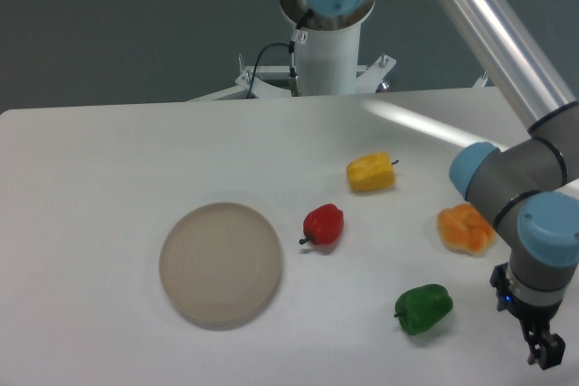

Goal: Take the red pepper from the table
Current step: 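Move the open gripper from beside the orange pepper over the red pepper, then lower the open gripper around the red pepper and close it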

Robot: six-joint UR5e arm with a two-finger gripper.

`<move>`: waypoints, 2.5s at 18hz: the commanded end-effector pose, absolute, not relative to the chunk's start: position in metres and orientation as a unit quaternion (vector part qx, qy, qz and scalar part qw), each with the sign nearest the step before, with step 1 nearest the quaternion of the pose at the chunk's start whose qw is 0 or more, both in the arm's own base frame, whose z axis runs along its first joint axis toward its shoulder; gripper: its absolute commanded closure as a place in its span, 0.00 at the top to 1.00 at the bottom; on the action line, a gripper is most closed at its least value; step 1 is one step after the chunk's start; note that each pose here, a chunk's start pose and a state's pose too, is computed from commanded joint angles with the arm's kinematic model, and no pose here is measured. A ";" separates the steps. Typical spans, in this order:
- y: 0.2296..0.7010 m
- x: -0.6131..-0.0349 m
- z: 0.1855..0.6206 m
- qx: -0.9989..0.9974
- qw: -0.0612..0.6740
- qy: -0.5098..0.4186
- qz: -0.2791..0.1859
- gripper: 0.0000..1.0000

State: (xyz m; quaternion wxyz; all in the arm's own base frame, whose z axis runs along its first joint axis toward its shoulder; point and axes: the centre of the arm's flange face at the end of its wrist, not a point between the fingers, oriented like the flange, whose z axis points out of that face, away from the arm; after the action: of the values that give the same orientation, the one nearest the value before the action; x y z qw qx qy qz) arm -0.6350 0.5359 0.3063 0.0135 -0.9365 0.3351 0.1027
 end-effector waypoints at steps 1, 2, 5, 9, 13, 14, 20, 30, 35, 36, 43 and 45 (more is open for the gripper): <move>0.532 -0.628 0.312 -0.937 0.013 0.335 0.100 1.00; 0.527 -0.621 0.317 -0.937 0.012 0.335 0.096 1.00; 0.512 -0.595 0.331 -0.938 0.012 0.334 0.085 1.00; 0.487 -0.551 0.334 -0.941 0.005 0.336 0.046 1.00; 0.473 -0.463 0.319 -0.951 0.002 0.309 0.004 1.00; 0.480 -0.439 0.314 -0.958 0.005 0.285 -0.006 1.00; 0.508 -0.370 0.288 -0.988 0.103 0.101 -0.044 1.00; 0.504 -0.367 0.273 -0.991 0.116 0.035 -0.050 1.00; 0.499 -0.369 0.265 -0.991 0.122 0.013 -0.044 1.00; 0.500 -0.367 0.261 -0.992 0.120 0.012 -0.047 1.00; 0.508 -0.359 0.242 -0.992 0.116 0.020 -0.051 1.00; 0.508 -0.357 0.237 -0.992 0.115 0.021 -0.053 1.00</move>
State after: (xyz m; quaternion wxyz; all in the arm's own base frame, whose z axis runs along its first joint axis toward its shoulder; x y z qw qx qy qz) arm -0.3566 0.5083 0.2369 0.1150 -0.9917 0.0214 -0.0526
